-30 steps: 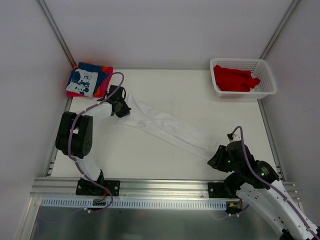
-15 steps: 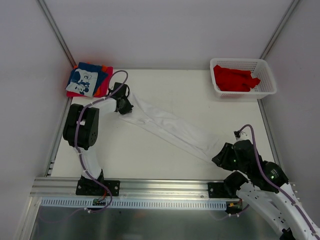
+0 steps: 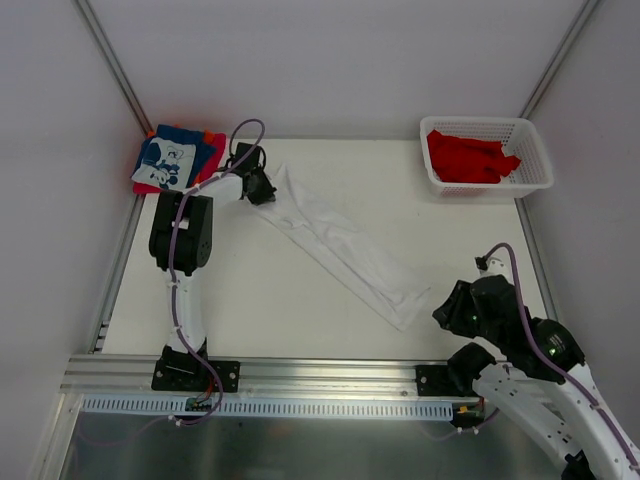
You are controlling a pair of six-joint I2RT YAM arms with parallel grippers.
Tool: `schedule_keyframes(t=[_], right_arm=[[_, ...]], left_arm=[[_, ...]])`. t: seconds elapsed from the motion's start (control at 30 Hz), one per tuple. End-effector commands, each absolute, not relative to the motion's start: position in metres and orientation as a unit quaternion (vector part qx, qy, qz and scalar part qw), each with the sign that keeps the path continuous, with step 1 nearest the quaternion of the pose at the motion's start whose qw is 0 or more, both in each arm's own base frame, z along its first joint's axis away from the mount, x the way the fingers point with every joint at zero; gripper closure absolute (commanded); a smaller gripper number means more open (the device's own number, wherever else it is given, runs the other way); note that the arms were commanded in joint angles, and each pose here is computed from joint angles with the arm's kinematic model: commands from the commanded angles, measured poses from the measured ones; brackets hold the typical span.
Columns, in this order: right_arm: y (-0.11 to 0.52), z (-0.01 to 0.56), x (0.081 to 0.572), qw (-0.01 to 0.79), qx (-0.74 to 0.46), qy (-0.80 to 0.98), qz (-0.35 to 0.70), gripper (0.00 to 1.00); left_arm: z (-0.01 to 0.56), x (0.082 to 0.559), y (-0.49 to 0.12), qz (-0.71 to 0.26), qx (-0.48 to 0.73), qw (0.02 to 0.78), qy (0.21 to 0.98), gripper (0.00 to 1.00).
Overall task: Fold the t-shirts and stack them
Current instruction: Fold the tshirt
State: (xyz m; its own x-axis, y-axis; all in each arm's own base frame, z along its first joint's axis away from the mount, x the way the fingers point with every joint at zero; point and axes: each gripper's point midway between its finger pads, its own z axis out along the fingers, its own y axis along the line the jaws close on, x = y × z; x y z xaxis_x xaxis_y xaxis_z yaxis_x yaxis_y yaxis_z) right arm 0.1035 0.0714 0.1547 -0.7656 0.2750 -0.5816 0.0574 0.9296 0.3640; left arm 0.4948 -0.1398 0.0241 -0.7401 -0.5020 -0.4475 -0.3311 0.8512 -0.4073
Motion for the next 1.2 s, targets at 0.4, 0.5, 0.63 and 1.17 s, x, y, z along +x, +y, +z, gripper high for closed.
schedule_keyframes(t=[0.4, 0.5, 0.63, 1.17], right_arm=[[0.069, 0.154, 0.118, 0.326, 0.071, 0.936, 0.116, 0.6], [0.069, 0.153, 0.118, 0.323, 0.072, 0.936, 0.116, 0.57], [0.069, 0.152, 0.118, 0.32, 0.073, 0.937, 0.114, 0.57], [0.094, 0.128, 0.113, 0.302, 0.081, 0.932, 0.184, 0.56]], left_arm=[[0.071, 0.603, -0.209, -0.317, -0.103, 0.302, 0.893, 1.0], [0.083, 0.616, -0.233, -0.379, -0.072, 0.298, 0.873, 1.0], [0.075, 0.628, -0.247, -0.418, -0.06, 0.292, 0.858, 0.91], [0.303, 0.462, -0.247, -0.361, 0.052, 0.473, 0.802, 0.1]])
